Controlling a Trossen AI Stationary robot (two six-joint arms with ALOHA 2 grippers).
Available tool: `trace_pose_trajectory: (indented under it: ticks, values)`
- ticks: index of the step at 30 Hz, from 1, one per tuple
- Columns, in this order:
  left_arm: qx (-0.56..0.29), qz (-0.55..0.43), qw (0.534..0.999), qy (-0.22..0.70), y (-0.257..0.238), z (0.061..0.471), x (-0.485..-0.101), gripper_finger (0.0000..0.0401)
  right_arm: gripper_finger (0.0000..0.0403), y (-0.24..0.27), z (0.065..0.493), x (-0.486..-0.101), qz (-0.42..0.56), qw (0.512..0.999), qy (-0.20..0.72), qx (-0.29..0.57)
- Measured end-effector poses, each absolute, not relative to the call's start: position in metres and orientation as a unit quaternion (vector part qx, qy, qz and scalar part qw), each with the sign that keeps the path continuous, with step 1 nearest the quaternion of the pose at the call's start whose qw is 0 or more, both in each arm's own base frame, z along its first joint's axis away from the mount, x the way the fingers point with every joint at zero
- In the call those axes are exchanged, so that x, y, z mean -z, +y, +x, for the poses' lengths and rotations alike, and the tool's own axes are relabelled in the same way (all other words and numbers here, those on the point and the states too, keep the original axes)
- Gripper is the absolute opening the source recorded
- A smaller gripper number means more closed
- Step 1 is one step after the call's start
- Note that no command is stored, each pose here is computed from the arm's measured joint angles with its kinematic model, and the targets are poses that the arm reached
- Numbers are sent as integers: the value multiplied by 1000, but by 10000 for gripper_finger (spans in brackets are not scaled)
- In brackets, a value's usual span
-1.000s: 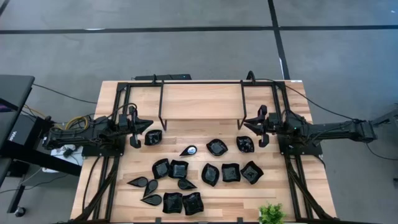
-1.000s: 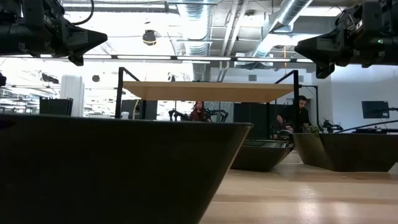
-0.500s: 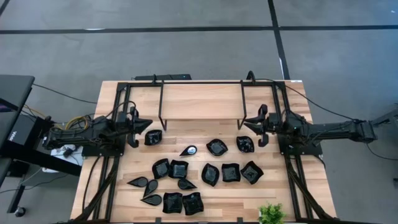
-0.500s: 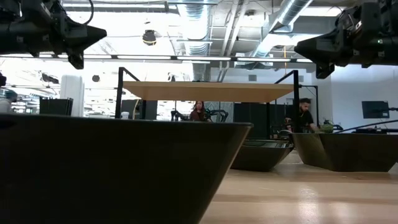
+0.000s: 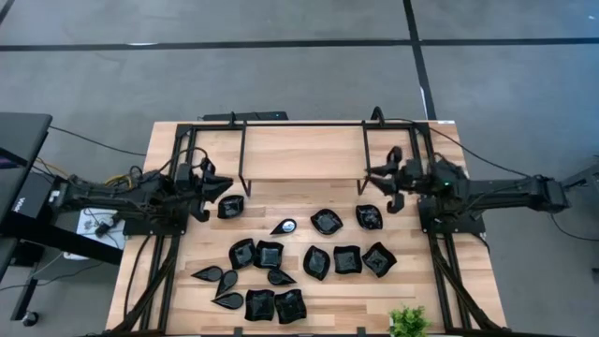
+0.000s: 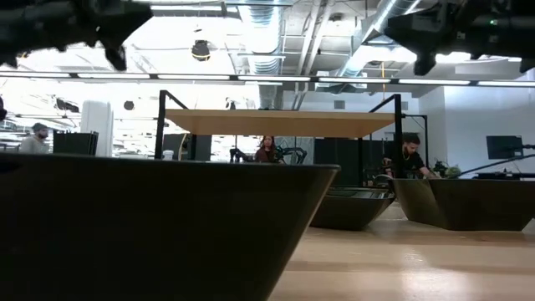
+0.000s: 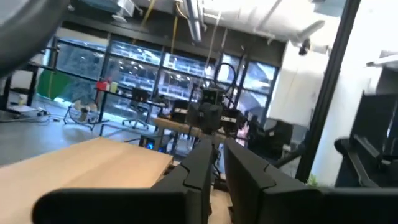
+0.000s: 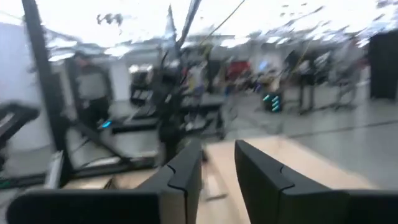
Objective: Pick & Place Mini shaped plates
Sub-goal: Put the black leaf-shaped plate on the shelf
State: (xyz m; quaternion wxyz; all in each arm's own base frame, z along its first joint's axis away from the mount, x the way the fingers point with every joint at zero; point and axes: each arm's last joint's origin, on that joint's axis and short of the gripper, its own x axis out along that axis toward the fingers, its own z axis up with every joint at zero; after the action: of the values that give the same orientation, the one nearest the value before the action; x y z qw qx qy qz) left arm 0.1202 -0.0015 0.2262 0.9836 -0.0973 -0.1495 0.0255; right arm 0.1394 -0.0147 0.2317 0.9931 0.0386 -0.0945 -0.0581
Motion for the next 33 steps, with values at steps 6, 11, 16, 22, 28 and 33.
trace_pose_trajectory:
  ticks: [6,11,16,22,28,33]
  values:
    - [-5,-23,995,-101,-12,150,-282,68,127,-7,160,-228,23,998,-41,33]
    - [-15,-40,996,84,-15,167,-300,84,148,2,173,-230,26,999,-19,6]
    - [-25,-168,960,223,-18,175,-289,88,158,10,179,-225,26,1000,1,-17]
    - [-54,-258,903,339,-21,175,-259,88,160,9,180,-233,14,999,-43,-16]
    - [-99,-235,874,413,-20,176,-214,88,160,9,179,-239,13,997,-74,-16]
    - [-114,-224,854,456,-20,176,-189,88,159,9,180,-238,12,997,-71,-16]
